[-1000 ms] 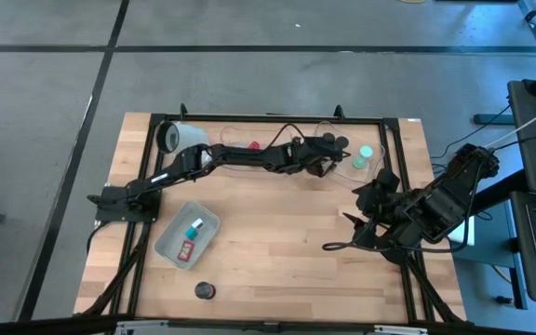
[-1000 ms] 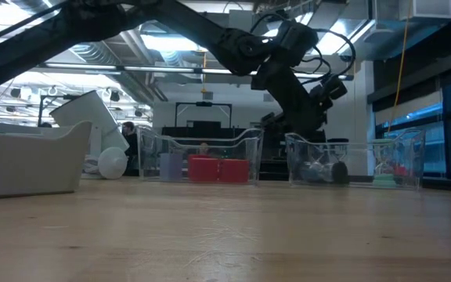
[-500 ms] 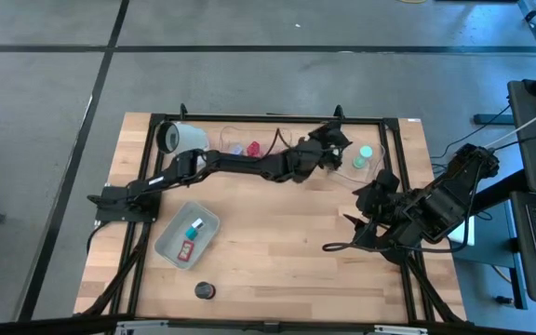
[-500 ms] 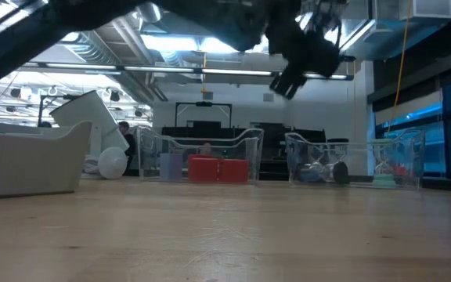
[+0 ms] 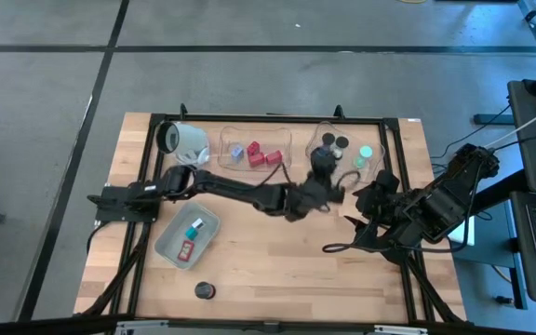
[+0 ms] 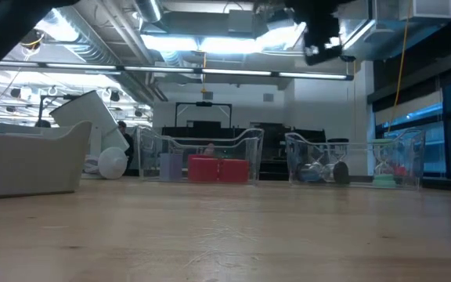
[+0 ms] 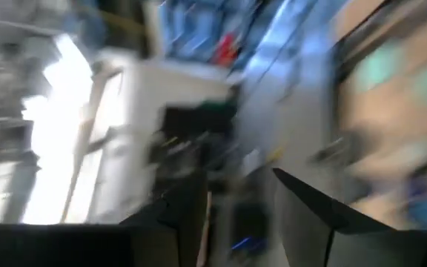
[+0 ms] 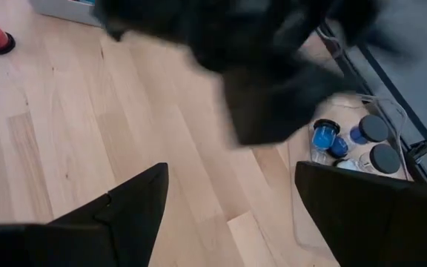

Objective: Pick & Place Office items
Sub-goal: Put the red hourglass into the right transparent bin

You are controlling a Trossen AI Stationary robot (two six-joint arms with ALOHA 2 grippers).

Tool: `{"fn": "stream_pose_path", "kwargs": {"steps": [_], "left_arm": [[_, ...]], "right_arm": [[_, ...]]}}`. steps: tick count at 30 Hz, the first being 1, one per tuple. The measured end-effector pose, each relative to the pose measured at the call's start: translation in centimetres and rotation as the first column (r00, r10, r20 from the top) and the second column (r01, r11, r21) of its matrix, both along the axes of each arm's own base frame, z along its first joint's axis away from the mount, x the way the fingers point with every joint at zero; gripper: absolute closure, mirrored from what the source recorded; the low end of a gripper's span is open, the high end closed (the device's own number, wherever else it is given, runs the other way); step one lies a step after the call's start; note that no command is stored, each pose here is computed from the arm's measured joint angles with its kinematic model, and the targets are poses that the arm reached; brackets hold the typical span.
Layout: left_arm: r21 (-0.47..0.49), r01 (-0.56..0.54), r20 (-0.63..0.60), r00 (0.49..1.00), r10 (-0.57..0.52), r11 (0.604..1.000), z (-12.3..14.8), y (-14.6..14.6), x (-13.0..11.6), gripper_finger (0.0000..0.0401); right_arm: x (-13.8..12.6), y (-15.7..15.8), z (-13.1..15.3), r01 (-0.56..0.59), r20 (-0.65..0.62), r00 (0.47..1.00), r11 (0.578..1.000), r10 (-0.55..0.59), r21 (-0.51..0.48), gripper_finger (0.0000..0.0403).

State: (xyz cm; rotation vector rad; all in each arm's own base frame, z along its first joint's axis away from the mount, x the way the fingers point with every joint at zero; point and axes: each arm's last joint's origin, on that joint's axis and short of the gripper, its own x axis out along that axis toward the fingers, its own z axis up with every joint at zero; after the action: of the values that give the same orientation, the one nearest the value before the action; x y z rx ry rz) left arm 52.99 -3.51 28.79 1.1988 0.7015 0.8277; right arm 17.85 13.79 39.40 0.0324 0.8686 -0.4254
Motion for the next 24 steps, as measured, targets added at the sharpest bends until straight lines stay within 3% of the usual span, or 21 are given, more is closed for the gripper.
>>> {"fn": "stream_pose_path", "kwargs": {"steps": [3,5,6,8,11,14,16,19,24], "left_arm": [[-0.186,0.162,0.092,0.985,-0.147,0.969,-1.5,-1.3,0.1,0.0259],[-0.323,0.268,0.168,0.96,-0.223,0.908,-2.1,-1.7,0.1,0.026],[-0.399,0.322,0.198,0.945,-0.262,0.858,-2.3,-1.9,0.0,0.026],[-0.562,0.424,0.269,0.906,-0.328,0.71,-2.9,-2.2,0.0,0.026],[-0.761,0.48,0.328,0.865,-0.38,0.436,-3.8,-2.6,-0.2,0.0258],[-0.89,0.428,0.329,0.84,-0.431,0.156,-4.4,-3.3,-0.9,0.0258],[-0.944,0.329,0.286,0.835,-0.47,0.009,-5.0,-4.3,-1.7,0.0258],[-0.982,0.168,0.19,0.851,-0.489,-0.089,-5.4,-6.5,-3.2,0.0257],[-0.992,-0.055,0.005,0.876,-0.482,-0.11,-4.3,-10.5,-6.8,0.0257]], "right_arm": [[0.0,0.0,0.0,0.001,0.001,1.0,1.0,-0.001,0.0,0.0106],[0.0,0.0,0.0,0.007,0.003,1.0,1.0,-0.007,0.006,0.0106],[0.0,0.0,0.0,0.013,0.004,1.0,1.0,-0.013,0.014,0.0106],[0.0,0.0,0.0,0.018,0.006,1.0,1.0,-0.018,0.018,0.0106],[0.0,0.0,0.0,0.018,0.006,1.0,1.0,-0.018,0.018,0.0106],[0.0,0.0,0.0,0.016,0.005,1.0,1.0,-0.016,0.016,0.0106],[0.0,0.0,0.0,0.016,0.005,1.0,1.0,-0.016,0.016,0.0106],[0.0,0.0,0.0,0.016,0.001,1.0,1.0,-0.016,0.023,0.0106],[0.0,0.1,-0.1,0.03,0.0,1.0,0.998,-0.03,0.054,0.0106]]}}
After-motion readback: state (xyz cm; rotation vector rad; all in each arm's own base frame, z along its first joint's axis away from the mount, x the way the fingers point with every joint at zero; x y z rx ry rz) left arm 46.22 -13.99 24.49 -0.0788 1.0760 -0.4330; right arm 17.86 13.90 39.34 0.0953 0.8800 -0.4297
